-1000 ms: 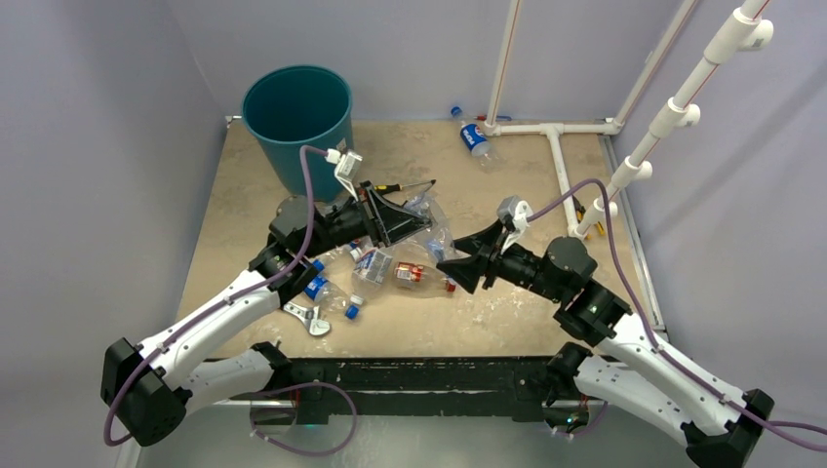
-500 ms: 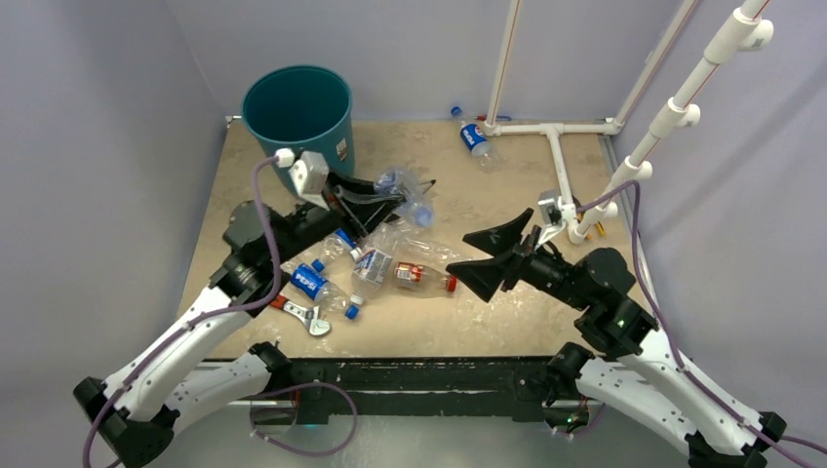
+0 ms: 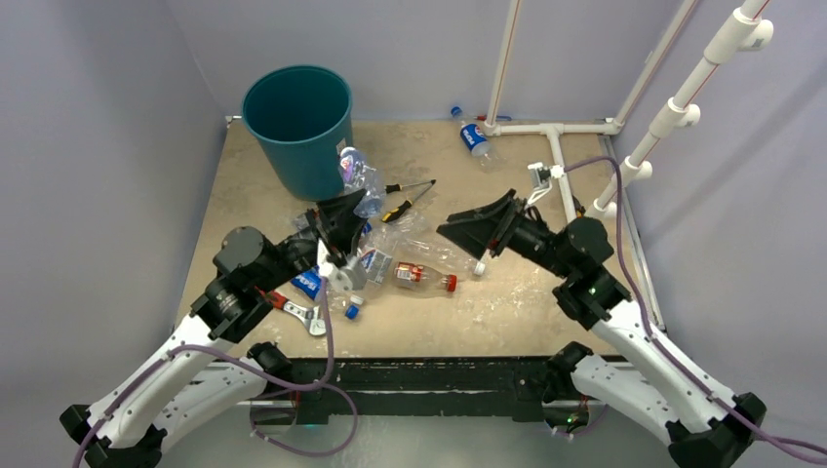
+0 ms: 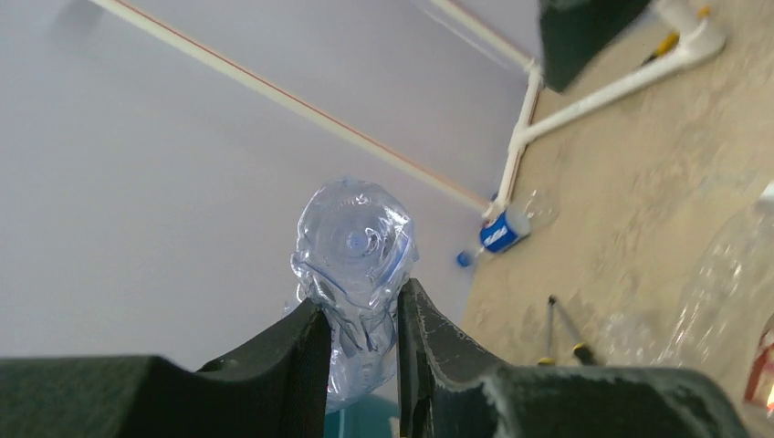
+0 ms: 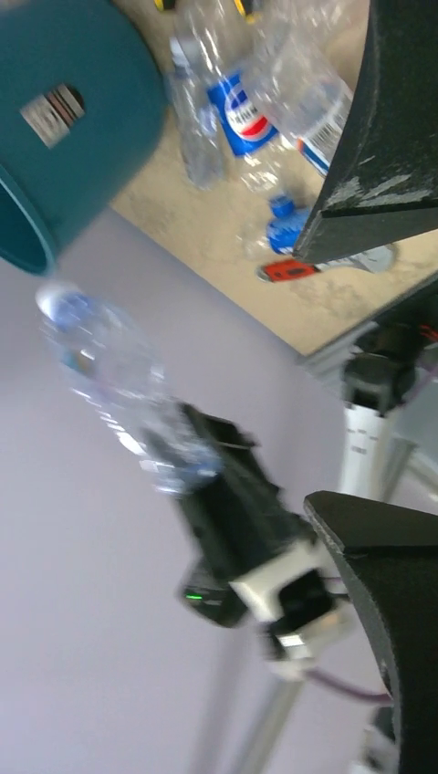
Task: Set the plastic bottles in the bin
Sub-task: Place the plastic bottle in the trash bin.
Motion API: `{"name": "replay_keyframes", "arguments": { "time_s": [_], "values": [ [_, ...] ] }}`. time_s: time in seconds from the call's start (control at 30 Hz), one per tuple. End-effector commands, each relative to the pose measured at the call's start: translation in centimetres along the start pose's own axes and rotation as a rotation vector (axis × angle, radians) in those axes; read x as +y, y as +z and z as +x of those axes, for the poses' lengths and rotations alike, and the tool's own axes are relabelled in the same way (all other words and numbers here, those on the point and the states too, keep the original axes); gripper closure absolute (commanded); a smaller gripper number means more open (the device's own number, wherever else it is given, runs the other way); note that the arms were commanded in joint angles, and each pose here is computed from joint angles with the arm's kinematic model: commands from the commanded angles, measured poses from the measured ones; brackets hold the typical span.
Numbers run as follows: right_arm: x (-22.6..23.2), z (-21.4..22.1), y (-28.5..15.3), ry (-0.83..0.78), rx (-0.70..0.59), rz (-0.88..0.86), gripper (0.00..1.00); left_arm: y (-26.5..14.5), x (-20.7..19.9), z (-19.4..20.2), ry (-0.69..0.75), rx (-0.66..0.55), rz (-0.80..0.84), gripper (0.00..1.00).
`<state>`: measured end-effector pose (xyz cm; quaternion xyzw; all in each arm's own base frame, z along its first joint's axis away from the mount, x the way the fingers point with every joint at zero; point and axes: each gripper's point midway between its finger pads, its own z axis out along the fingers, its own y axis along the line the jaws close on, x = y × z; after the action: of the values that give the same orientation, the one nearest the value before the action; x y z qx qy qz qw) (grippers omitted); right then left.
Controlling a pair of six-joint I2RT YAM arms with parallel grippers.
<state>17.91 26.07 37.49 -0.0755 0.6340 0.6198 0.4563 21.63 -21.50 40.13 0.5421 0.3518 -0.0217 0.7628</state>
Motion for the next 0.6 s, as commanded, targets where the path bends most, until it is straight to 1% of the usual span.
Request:
{"name": "replay_keyframes", "arguments": {
  "time_s": [0.0,0.1,0.17,0.2,0.3,0.4,0.5,0.57],
  "values": [
    [-0.3,-3.1,1.1,0.080,-0.011,-0.063,0.01,-1.2,-0.3,0.9,0.433,0.030,0.003,1.00],
    [-0.7,-2.0,2.8,0.150,0.090,-0.198,0.01,-1.7,-1.8,1.6,0.593,0.047,0.058,1.00],
    [-0.4,-2.2,3.9,0.144,0.114,-0.278,0.01,-1.9,-2.8,2.3,0.661,0.073,0.121,1.00],
    [-0.4,-2.6,4.5,0.136,0.115,-0.287,0.01,-2.0,-3.2,2.6,0.685,0.082,0.144,1.00],
    [-0.4,-3.6,6.4,0.084,0.132,-0.283,0.01,-2.1,-4.3,3.0,0.733,0.084,0.190,1.00],
    [-1.9,-3.7,8.3,0.074,0.159,-0.228,0.01,-1.6,-5.0,2.7,0.741,0.057,0.188,1.00],
    [-2.2,-3.5,9.3,0.104,0.179,-0.265,0.02,-0.7,-6.6,2.6,0.739,0.026,0.220,1.00],
    [-1.4,-3.3,9.9,0.098,0.195,-0.306,0.03,0.1,-7.6,2.7,0.738,0.021,0.241,1.00]
  ]
}}
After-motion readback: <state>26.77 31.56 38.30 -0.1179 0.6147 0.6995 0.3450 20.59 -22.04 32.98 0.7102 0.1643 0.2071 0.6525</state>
